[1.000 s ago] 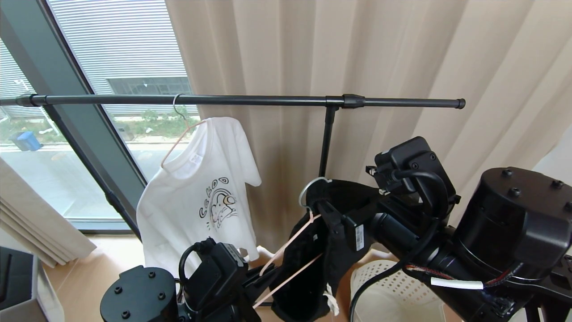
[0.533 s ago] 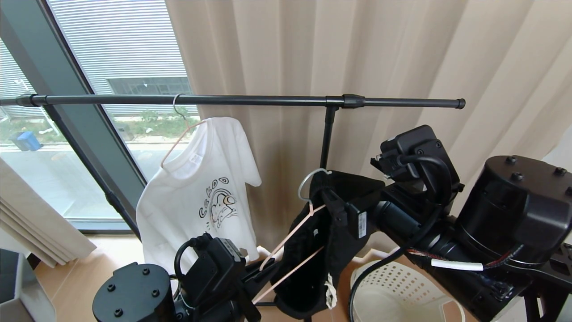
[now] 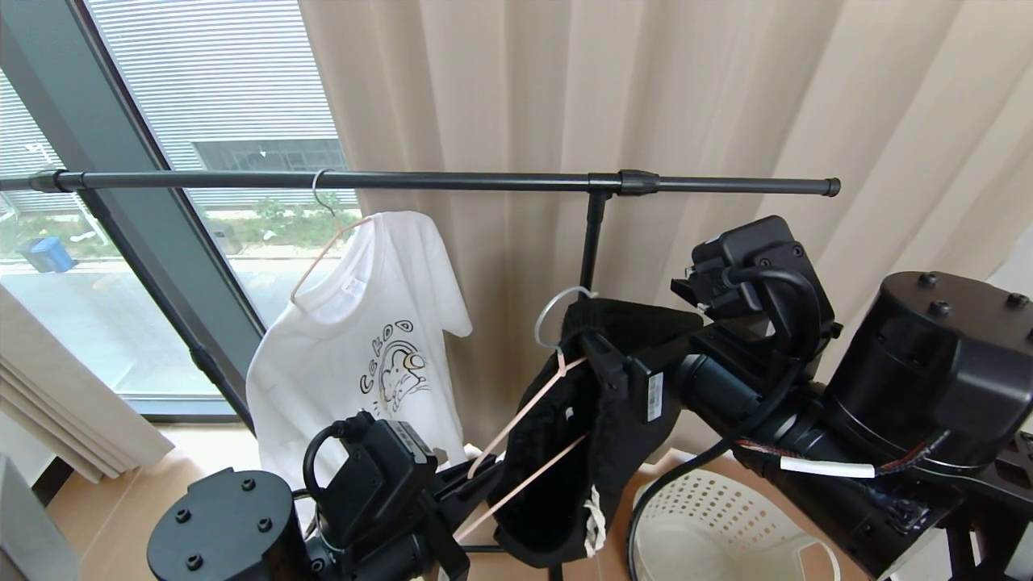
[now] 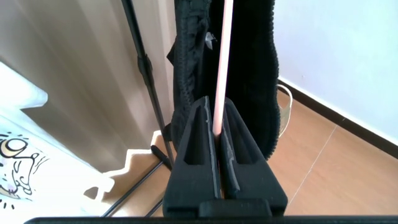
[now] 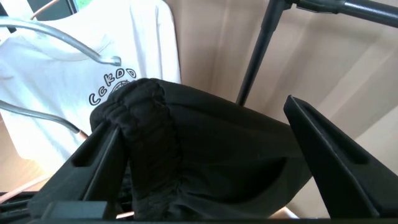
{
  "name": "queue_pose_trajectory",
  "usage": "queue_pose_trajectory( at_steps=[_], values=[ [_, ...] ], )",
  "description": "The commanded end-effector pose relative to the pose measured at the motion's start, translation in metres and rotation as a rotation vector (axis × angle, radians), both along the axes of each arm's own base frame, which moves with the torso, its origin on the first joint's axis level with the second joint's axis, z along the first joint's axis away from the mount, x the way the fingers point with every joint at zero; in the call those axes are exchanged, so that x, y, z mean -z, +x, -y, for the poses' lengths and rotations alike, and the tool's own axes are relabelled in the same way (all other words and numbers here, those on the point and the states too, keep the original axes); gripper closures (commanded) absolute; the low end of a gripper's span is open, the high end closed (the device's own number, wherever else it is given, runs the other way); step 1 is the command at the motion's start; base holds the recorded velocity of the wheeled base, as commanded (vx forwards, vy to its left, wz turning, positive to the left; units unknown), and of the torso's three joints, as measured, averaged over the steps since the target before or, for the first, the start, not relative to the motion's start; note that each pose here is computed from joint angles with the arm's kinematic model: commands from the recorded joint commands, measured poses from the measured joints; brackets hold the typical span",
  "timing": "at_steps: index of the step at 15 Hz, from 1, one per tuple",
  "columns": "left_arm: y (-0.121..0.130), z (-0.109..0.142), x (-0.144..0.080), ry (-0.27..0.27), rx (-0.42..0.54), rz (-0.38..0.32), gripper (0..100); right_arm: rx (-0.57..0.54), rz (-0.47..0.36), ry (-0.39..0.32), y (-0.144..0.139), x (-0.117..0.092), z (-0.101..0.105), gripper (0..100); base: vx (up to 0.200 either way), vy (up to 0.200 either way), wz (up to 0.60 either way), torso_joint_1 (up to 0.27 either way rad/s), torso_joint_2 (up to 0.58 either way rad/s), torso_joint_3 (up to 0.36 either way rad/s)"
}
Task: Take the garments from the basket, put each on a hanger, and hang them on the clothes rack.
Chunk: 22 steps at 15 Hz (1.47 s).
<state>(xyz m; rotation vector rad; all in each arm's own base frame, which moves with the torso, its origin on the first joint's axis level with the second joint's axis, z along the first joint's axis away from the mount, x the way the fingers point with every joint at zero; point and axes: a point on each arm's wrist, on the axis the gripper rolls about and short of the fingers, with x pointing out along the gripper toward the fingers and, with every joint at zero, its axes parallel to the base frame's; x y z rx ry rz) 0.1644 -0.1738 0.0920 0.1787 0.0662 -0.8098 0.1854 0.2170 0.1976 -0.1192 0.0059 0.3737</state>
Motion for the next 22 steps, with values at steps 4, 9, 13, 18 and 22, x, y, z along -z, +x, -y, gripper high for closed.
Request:
queue_pose_trajectory(
  at_steps=[4, 9, 13, 18, 22],
  values=[
    [0.0, -0.002, -0.005, -0.017, -0.008, 0.014, 100, -0.003, 0.002, 0.002, -0.002, -0.001, 0.001, 0, 0.0, 0.0, 0.0, 0.0, 0.0, 0.0],
    [0.001, -0.004, -0.008, -0.028, -0.017, 0.025, 100, -0.023, 0.004, 0.004, -0.008, -0.002, -0.002, 0, 0.0, 0.0, 0.0, 0.0, 0.0, 0.0],
    [0.001, -0.005, -0.011, -0.039, -0.022, 0.033, 100, -0.028, 0.011, 0.014, -0.01, -0.005, -0.001, 0, 0.0, 0.0, 0.0, 0.0, 0.0, 0.0],
    [0.003, -0.008, -0.014, -0.046, -0.034, 0.041, 100, -0.043, 0.01, 0.014, -0.014, -0.005, -0.001, 0, 0.0, 0.0, 0.0, 0.0, 0.0, 0.0],
    [0.008, -0.008, -0.018, -0.063, -0.051, 0.056, 100, -0.054, 0.01, 0.014, -0.017, -0.005, 0.001, 0, 0.0, 0.0, 0.0, 0.0, 0.0, 0.0]
  ],
)
